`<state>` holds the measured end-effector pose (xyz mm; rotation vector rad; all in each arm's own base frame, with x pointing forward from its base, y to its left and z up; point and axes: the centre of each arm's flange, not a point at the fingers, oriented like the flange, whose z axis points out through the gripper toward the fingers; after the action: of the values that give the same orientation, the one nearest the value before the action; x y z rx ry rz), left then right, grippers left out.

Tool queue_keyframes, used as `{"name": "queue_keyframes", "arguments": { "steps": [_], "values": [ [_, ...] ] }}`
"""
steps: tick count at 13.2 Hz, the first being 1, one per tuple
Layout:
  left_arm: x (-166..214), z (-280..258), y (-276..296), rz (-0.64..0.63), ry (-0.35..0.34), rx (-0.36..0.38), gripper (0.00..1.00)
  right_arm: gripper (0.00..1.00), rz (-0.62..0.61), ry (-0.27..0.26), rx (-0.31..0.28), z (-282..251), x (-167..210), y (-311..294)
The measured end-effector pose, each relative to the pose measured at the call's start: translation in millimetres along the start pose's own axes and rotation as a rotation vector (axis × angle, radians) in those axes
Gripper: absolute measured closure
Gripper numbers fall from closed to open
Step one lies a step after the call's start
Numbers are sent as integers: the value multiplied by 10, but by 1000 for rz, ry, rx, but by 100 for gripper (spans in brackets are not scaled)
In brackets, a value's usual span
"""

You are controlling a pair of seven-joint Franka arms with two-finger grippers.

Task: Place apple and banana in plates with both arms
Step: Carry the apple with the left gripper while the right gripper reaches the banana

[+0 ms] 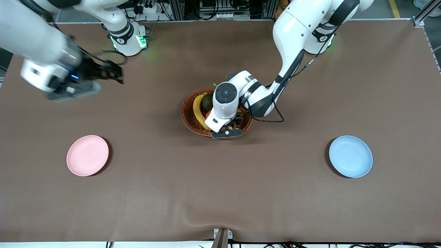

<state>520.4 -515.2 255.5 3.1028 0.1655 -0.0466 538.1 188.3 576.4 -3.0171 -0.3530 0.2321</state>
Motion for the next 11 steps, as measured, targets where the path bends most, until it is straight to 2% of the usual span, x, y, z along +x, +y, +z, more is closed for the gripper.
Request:
{"name": "queue_keyframes", "arguments": {
  "steps": [2,5,8,11],
  "values": [
    [141,-530,-142,-28,13,13,23,0,-38,-11,-9,531,136,-277],
    [490,-1589,-798,-79,24,51,23,0,-50,-34,-18,1057,259,-405],
    [963,-2205,-1863,-48,-10,103,23,0,-77,-50,-27,1501,430,-593],
    [1592,-2258,-3254,40,-58,108,23,0,-144,-119,-53,2118,481,-1025]
  ]
}}
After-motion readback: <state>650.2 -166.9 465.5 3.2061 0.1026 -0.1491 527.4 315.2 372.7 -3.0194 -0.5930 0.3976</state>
